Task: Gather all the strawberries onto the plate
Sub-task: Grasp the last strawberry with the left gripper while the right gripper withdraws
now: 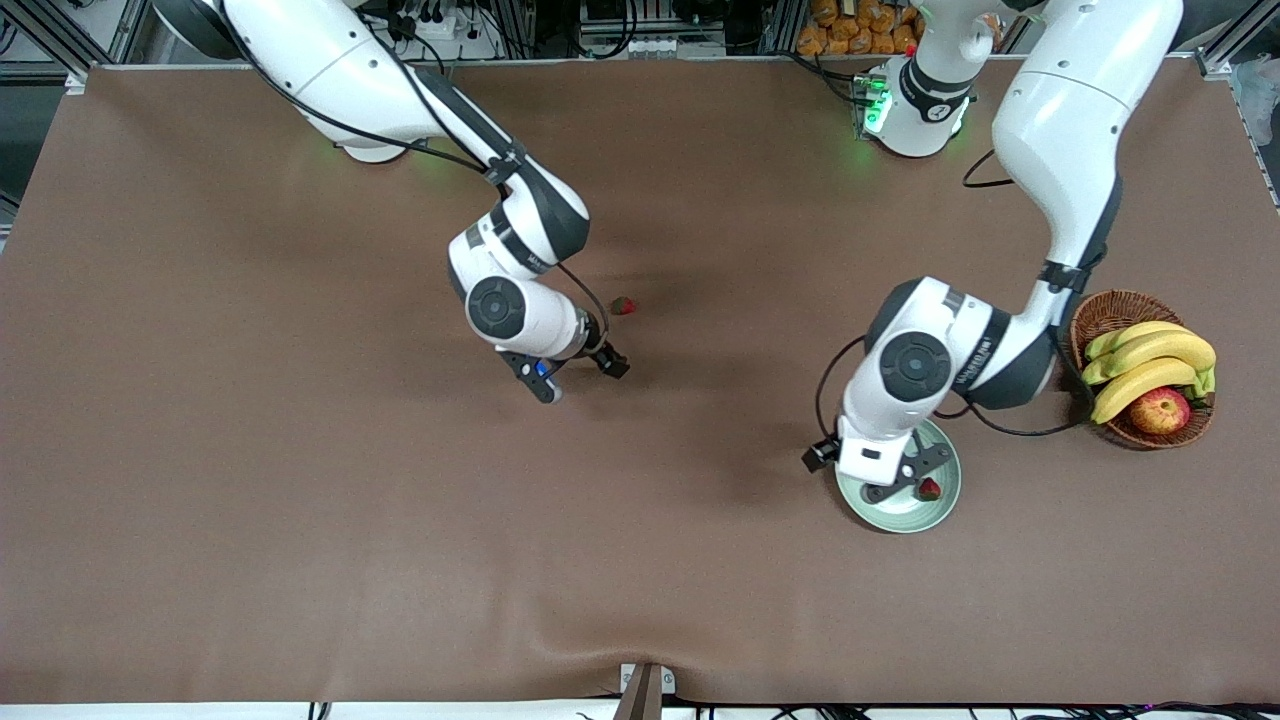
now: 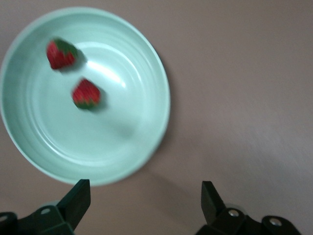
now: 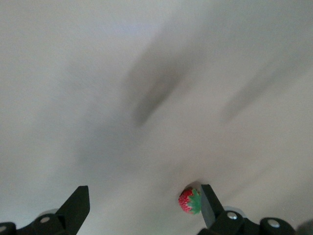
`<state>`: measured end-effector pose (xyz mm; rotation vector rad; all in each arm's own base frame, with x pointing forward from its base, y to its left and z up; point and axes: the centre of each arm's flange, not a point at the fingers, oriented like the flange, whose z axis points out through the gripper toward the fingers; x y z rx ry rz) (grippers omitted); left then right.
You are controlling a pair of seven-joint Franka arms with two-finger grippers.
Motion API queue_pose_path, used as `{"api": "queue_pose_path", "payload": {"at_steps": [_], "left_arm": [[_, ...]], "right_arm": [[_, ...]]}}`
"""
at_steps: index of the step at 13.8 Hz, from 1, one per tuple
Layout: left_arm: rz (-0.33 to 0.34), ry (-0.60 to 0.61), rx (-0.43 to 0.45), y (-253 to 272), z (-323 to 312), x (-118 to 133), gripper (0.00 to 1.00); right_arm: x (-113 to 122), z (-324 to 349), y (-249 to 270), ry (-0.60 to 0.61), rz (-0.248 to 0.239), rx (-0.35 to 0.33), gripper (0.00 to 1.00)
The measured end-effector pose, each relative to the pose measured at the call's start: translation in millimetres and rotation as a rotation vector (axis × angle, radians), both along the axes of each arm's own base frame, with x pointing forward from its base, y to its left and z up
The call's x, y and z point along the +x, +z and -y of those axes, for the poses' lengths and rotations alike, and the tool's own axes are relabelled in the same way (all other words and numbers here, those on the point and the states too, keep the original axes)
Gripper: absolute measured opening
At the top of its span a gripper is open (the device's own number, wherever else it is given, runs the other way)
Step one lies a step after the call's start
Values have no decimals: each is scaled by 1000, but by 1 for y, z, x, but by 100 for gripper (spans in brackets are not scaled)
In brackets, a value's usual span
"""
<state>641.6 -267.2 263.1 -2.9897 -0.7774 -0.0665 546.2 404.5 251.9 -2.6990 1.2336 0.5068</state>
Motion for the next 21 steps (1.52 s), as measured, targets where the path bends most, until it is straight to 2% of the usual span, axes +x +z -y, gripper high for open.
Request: {"api": "queue_pose_path", "payload": {"at_steps": [3,5,9,12,15,19,21], "left_arm": [[-14,23,5,-9,45,-27,100],[-27,37,12,-18,81,-54,100],[-44,-16,26,-35,178,-133,100],[-29,-24,-19,-32,241,-187,100],[-15,35,-55,-32,277,-222,100],[-27,145,-76,-54,307,-263,100],[-35,208,-89,-66,310,-268,100]], "right_arm": [[45,40,52,-6,-26,-1,100],[65,75,78,17,-13,15,100],[88,145,109,83,7,41,100],[95,191,137,156,29,55,100],[97,243,171,230,61,70,100],[82,272,221,403,103,-10,100],[69,282,265,483,157,-33,100]]}}
